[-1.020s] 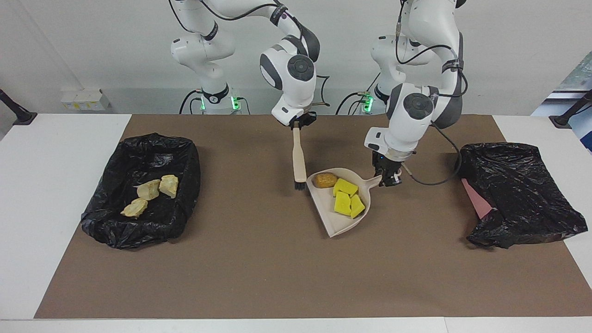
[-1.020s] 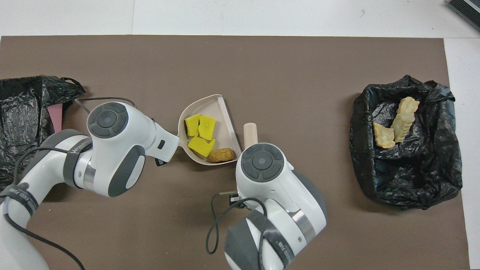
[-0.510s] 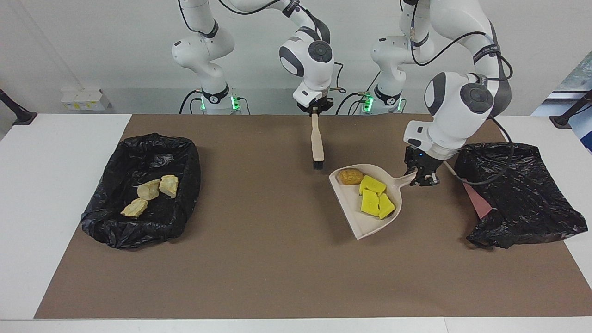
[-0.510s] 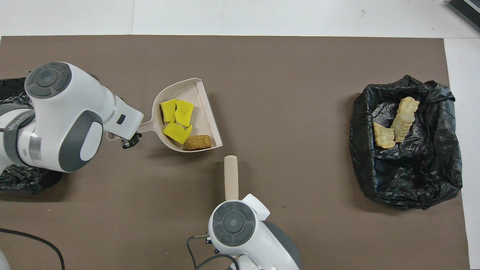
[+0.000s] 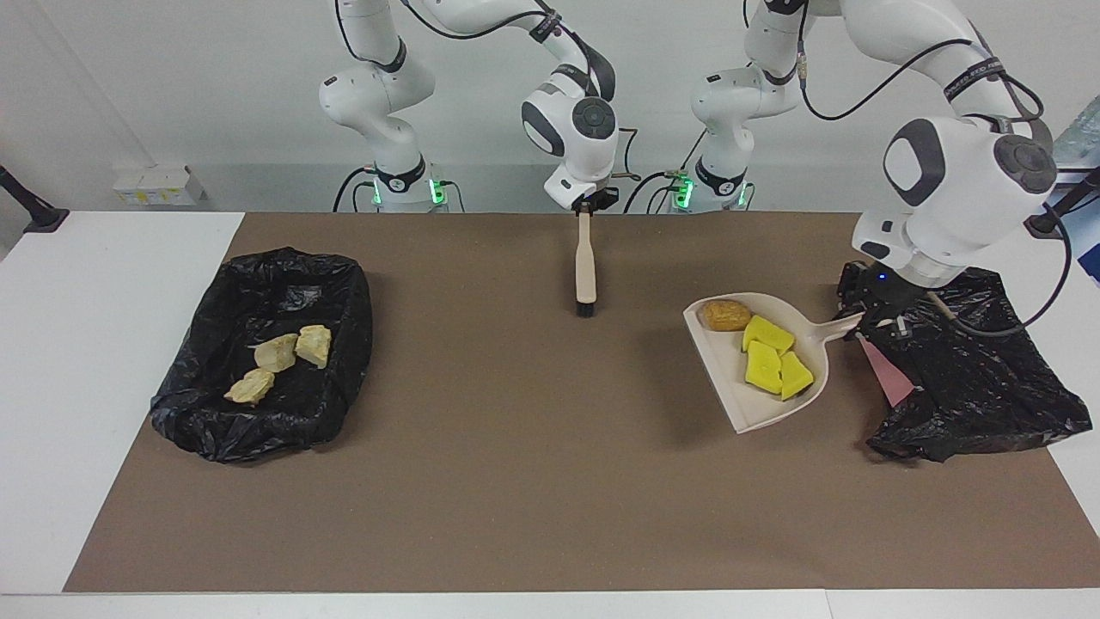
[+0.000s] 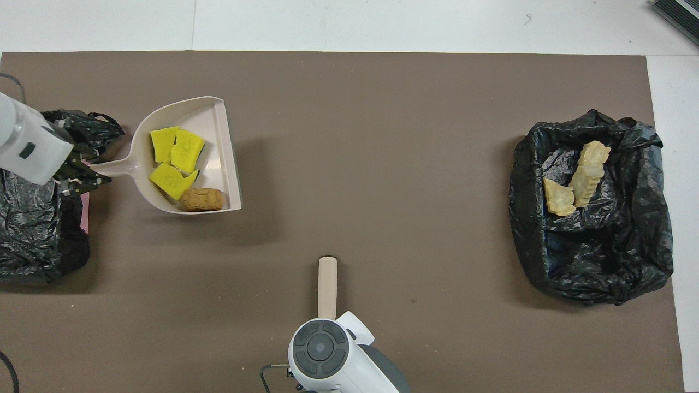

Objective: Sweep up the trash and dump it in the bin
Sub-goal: 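Carry the dustpan to the nearby bag while the right gripper sets the brush down, then tip the dustpan over the bag with the left gripper while the right gripper withdraws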

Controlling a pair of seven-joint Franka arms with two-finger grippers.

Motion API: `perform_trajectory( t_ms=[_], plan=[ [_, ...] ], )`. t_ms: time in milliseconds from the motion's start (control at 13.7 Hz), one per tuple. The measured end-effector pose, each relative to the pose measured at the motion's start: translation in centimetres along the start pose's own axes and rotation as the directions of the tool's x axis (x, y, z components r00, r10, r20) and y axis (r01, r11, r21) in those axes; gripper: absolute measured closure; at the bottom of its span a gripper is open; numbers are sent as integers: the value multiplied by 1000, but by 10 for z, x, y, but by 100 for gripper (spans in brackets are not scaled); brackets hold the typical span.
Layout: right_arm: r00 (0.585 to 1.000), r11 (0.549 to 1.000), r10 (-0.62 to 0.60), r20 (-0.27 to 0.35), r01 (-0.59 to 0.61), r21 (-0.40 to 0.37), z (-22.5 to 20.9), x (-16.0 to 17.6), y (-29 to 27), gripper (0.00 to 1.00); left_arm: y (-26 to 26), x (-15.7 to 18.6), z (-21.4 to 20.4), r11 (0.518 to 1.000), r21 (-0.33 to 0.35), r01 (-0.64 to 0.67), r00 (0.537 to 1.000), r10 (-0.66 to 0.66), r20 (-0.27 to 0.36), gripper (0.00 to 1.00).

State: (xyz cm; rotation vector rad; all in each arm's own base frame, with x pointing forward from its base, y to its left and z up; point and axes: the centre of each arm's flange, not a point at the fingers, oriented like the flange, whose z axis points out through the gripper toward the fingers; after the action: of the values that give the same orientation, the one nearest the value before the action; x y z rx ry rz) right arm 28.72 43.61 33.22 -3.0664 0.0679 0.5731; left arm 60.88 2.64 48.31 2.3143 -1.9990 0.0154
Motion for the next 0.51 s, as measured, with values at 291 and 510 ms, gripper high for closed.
perform_trajectory(
  t_ms=[291, 510],
  plan=[
    [999, 999, -52, 3, 52, 0, 0, 0, 0, 74, -5, -83, -10, 1000, 8, -30, 1000, 30, 8, 69],
    [997, 997, -72, 3, 72, 1, 0, 1, 1, 70, -11, -144, -27, 999, 24, -38, 998, 37, 59, 69]
  ],
)
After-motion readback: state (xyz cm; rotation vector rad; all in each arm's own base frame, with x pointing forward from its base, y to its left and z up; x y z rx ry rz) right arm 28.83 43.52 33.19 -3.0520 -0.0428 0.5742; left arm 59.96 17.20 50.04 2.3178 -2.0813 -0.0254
